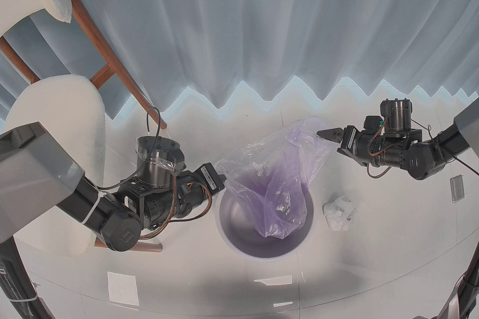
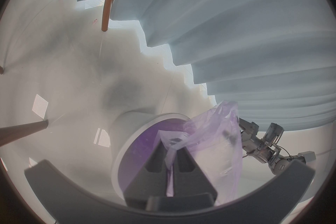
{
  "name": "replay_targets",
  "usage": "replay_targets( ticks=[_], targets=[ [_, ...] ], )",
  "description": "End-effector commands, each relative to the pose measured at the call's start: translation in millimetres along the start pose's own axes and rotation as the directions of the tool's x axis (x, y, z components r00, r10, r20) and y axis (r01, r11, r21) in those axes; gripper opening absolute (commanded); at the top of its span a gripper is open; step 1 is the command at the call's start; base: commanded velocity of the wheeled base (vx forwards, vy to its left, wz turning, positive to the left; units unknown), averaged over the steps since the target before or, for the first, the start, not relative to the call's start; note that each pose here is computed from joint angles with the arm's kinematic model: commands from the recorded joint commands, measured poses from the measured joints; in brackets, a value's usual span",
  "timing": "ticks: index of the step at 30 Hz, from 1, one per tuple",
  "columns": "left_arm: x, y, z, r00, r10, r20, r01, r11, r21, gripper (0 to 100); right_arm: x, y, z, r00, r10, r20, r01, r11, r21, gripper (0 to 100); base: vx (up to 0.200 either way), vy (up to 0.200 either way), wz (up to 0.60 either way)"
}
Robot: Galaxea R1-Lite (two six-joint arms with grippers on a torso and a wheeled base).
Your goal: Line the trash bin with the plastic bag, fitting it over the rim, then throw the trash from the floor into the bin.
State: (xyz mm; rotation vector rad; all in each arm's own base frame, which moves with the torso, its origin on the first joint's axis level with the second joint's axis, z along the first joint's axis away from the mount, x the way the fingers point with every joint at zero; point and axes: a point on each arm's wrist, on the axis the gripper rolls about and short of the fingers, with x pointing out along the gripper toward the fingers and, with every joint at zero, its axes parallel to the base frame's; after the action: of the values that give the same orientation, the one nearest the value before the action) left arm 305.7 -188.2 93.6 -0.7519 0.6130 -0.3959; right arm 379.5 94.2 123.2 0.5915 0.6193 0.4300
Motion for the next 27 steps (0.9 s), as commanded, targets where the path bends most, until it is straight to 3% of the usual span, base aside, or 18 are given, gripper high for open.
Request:
replay_targets(
  ticks=[1,7,14,21,27],
  targets=[
    [-9,-12,-2,0.999,-0.035,0.001,0.035,0.999,0.013,0,-50,31,-3,0.998,0.057,0.026,-0.057,0.998,0.034,100,0.0,0.0,0.0],
    [-24,-26,-19,0.996,-0.07,-0.048,0.072,0.997,0.041,0,-90,56,-32,0.993,0.11,-0.048,-0.108,0.993,0.039,100,0.0,0.0,0.0],
    [-25,-37,-33,0.991,-0.102,-0.085,0.109,0.991,0.08,0,-86,76,-54,0.982,0.142,-0.124,-0.137,0.989,0.046,100,0.0,0.0,0.0],
    [-26,-37,-36,0.99,-0.101,-0.095,0.114,0.983,0.143,0,-51,71,-80,0.987,-0.006,-0.159,0.009,1.0,0.017,100,0.0,0.0,0.0],
    [-30,-39,-35,0.99,-0.107,-0.093,0.12,0.982,0.144,0,-34,72,-76,0.988,-0.009,-0.155,0.009,1.0,-0.001,100,0.0,0.0,0.0]
  ],
)
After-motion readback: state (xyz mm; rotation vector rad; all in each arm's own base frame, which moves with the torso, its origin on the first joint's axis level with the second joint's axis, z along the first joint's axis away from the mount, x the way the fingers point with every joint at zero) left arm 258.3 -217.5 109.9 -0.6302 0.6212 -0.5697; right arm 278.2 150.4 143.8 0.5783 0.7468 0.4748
